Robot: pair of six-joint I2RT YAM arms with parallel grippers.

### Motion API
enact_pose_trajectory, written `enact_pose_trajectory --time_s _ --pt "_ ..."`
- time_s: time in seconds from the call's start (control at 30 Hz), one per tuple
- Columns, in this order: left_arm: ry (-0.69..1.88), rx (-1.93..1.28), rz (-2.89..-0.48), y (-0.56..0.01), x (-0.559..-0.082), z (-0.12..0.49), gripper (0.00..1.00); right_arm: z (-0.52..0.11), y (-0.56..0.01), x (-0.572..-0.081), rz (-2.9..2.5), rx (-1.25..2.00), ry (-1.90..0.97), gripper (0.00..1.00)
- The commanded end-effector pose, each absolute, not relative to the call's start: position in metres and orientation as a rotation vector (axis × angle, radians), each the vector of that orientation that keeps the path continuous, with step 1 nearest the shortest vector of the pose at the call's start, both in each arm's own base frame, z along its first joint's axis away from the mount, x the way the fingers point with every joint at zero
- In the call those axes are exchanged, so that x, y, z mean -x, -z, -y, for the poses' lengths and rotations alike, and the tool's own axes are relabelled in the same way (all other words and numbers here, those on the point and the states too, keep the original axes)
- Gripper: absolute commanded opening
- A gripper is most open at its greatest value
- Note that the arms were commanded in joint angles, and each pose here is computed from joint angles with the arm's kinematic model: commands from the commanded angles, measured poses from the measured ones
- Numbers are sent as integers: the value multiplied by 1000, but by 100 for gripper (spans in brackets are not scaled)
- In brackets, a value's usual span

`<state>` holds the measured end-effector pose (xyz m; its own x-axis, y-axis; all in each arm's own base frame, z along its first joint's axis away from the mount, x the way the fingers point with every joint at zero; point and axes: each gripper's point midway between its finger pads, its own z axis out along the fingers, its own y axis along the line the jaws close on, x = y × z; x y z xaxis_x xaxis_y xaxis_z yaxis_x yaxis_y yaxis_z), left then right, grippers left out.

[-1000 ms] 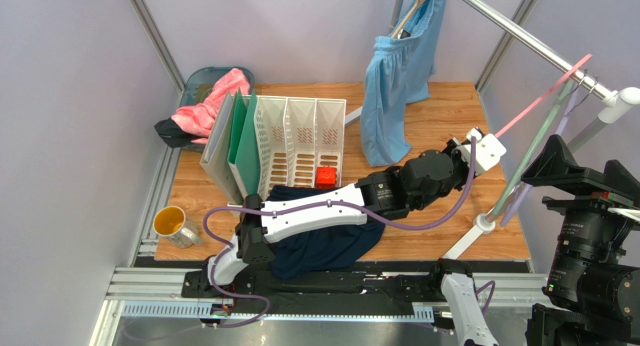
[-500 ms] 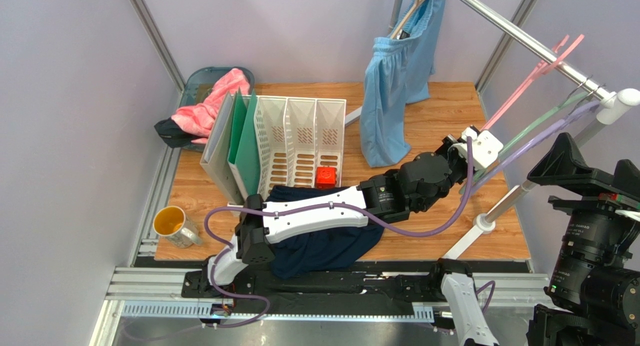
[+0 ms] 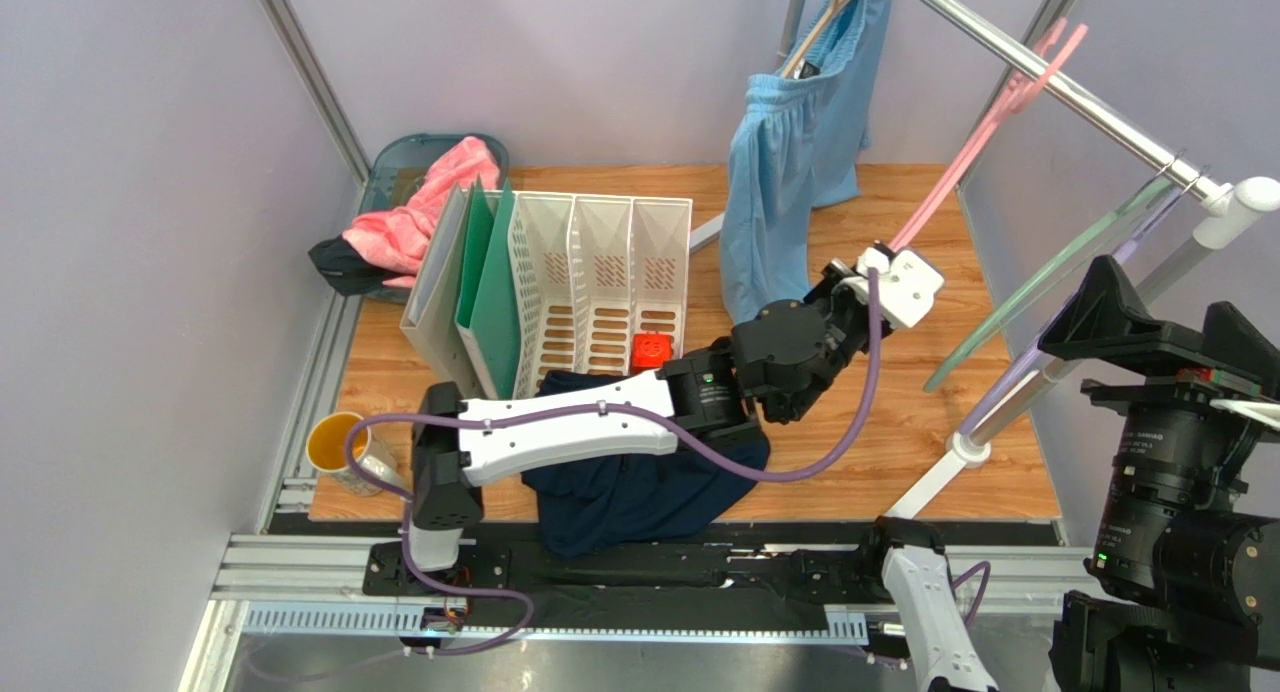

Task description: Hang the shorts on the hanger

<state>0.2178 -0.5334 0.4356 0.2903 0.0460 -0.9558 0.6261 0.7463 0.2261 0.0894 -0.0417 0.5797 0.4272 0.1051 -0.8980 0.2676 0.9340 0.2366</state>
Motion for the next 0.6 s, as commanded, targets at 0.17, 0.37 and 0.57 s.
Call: enact_pose_trajectory --time_s 0.17,0.37,0.57 --pt "450 -521 -1172 -489 -214 479 0 20 -570 -120 -1187 -287 -19 98" --pt "369 -581 -1286 -451 -213 444 0 -25 -557 -149 -1266 -156 -290 94" --pt "298 -610 -1305 -445 -205 379 0 -70 -550 -178 -1360 -92 -637 89"
